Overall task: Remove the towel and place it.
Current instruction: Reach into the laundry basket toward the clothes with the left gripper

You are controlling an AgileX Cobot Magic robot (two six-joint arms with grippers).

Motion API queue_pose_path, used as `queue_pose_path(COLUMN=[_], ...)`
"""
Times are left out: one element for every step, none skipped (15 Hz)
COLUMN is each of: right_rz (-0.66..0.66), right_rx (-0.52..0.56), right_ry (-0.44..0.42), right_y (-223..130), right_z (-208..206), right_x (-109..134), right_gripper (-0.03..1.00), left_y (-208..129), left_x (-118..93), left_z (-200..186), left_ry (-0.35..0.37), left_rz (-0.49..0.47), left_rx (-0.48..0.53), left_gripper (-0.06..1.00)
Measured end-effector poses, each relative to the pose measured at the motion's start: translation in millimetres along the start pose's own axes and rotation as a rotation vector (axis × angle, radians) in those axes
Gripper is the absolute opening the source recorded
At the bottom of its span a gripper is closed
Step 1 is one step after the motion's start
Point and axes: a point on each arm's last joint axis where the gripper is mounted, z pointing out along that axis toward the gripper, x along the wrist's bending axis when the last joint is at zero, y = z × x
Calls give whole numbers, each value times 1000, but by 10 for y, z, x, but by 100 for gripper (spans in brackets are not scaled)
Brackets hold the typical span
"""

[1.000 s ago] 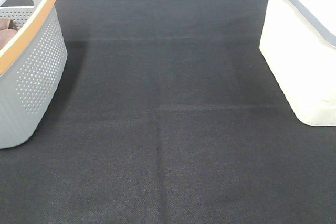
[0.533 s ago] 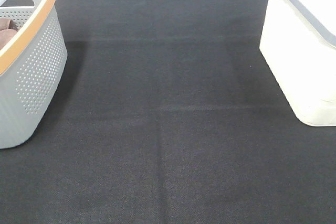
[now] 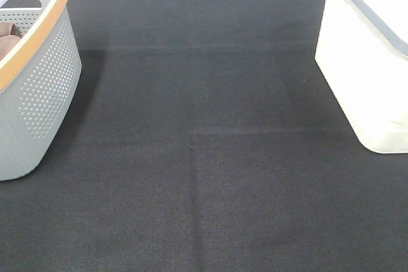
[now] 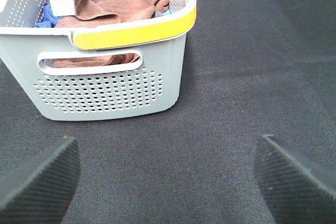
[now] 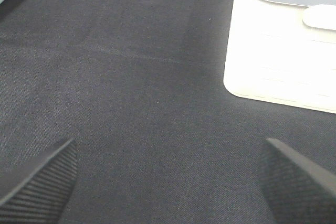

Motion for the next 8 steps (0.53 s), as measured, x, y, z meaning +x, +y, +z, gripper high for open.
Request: queue_pose_path(right_rz=[0,0,0,0,0,0,0,0], right_rx=[0,0,0,0,0,0,0,0], right_ry=[0,0,0,0,0,0,0,0], right_y=[0,0,0,0,0,0,0,0], right_z=[0,0,0,0,0,0,0,0], right_x=[0,0,0,0,0,0,0,0], right_gripper=[87,87,87,87,87,87,87,87], left_y=[1,22,44,91,165,261,371,516], left_x=[0,4,8,13,24,42,71,129], left_z=[3,43,89,123,140,165,205,300], left_ry=[0,-1,-1,0,8,23,47,97], left_rz=[-3,-17,-34,-53,-70,-80,-85,-86], left_rx=[2,31,63,74,53,25,5,10], left_gripper=[85,85,83,81,78,76,75,75])
